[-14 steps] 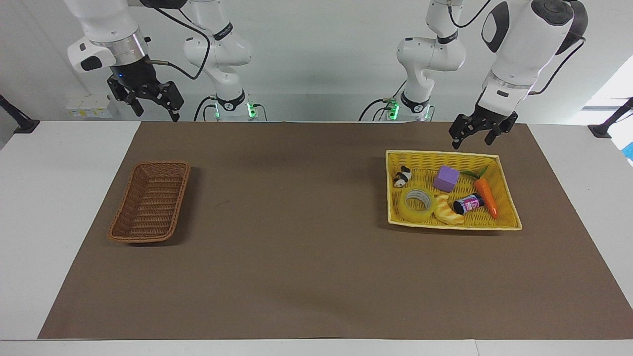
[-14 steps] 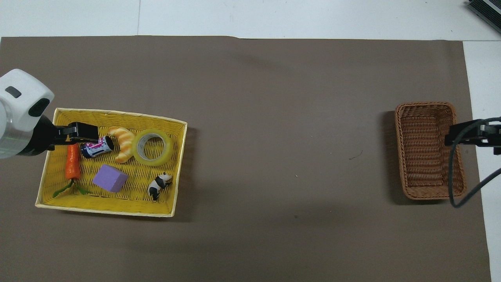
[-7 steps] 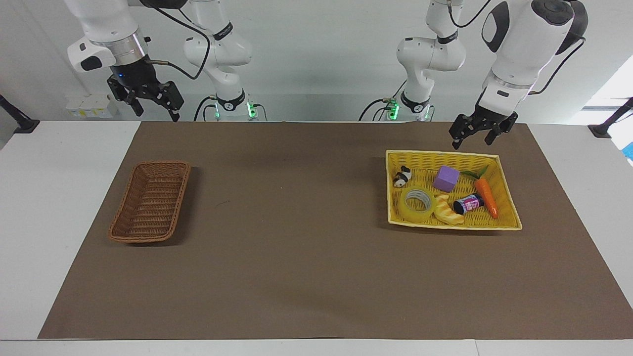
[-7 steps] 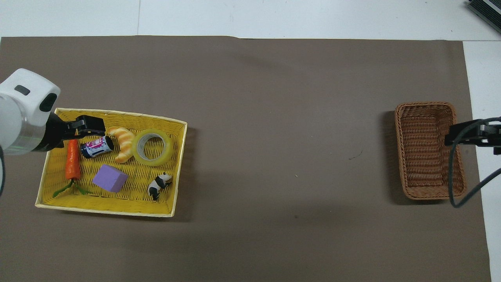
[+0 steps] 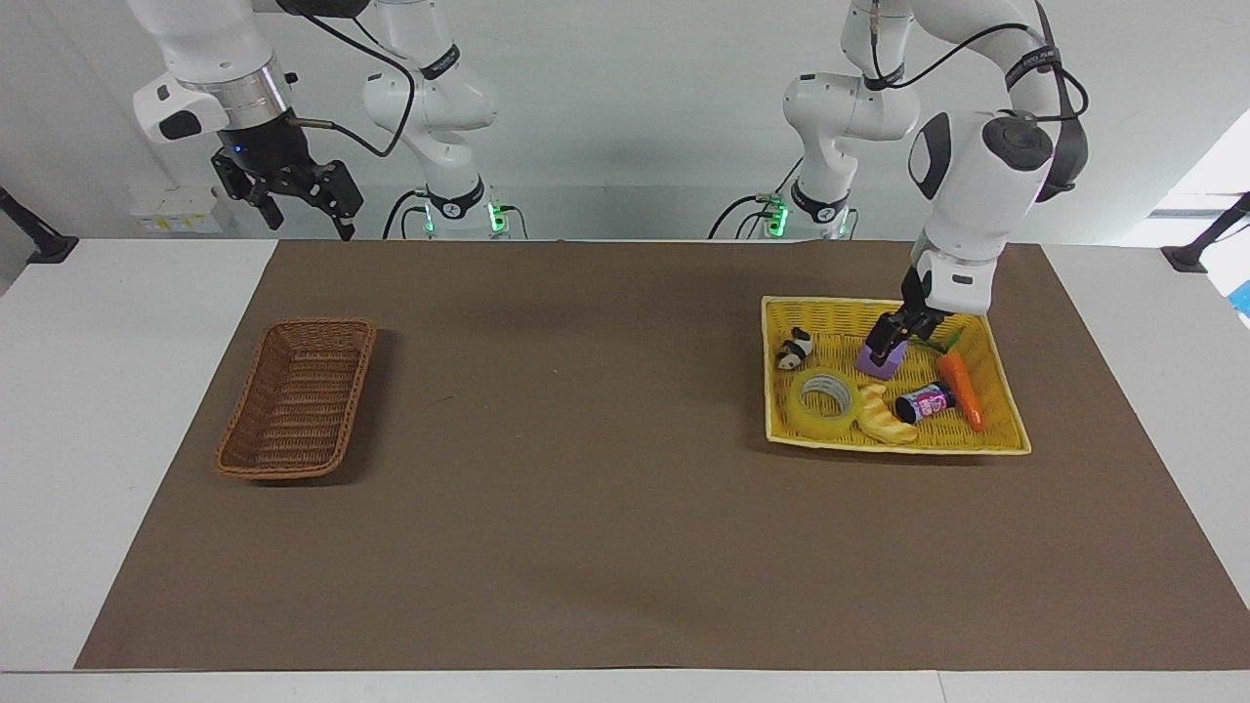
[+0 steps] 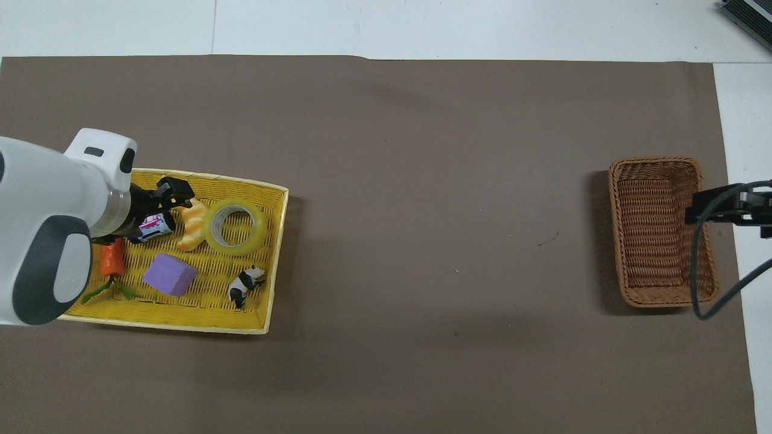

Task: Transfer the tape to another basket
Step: 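Lower the left gripper and grasp the tape roll's rim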

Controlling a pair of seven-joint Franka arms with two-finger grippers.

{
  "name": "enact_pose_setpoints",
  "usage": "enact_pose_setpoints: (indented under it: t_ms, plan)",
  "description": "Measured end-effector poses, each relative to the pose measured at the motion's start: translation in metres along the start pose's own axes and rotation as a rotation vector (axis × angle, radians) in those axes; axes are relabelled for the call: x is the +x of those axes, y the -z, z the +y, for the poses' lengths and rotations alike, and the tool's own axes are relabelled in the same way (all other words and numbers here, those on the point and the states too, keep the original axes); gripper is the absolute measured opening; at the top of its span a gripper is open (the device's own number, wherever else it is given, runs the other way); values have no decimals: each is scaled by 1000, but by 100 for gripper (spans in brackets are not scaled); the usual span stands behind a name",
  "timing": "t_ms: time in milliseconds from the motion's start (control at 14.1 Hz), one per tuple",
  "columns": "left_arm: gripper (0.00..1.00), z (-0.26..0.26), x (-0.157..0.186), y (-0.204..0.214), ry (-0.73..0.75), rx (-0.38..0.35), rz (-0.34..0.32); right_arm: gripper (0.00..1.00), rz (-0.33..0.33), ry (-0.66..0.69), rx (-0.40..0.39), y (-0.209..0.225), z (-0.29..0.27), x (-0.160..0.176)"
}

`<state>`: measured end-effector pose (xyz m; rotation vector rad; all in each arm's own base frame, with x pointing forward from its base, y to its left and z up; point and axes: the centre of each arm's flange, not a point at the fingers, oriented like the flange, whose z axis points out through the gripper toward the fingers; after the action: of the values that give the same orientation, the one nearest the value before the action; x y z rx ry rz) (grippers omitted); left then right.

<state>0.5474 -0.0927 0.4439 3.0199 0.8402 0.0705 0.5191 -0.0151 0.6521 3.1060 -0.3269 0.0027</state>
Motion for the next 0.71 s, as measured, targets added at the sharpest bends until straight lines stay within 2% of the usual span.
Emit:
enact_pose_setpoints:
  t_ms: [285, 427, 569, 641, 712]
  plan:
    - [100, 28, -25, -64, 68, 18, -8, 100, 0, 0, 0, 0, 0, 0]
    - [100, 25, -40, -88, 73, 33, -22, 100, 0, 0, 0, 0, 0, 0]
    - [94, 17, -50, -107, 70, 44, -33, 100, 0, 0, 0, 0, 0, 0]
    - [85, 15, -55, -112, 66, 49, -39, 100, 0, 0, 0, 0, 0, 0]
    - [84, 14, -59, -115, 63, 54, -44, 100, 0, 0, 0, 0, 0, 0]
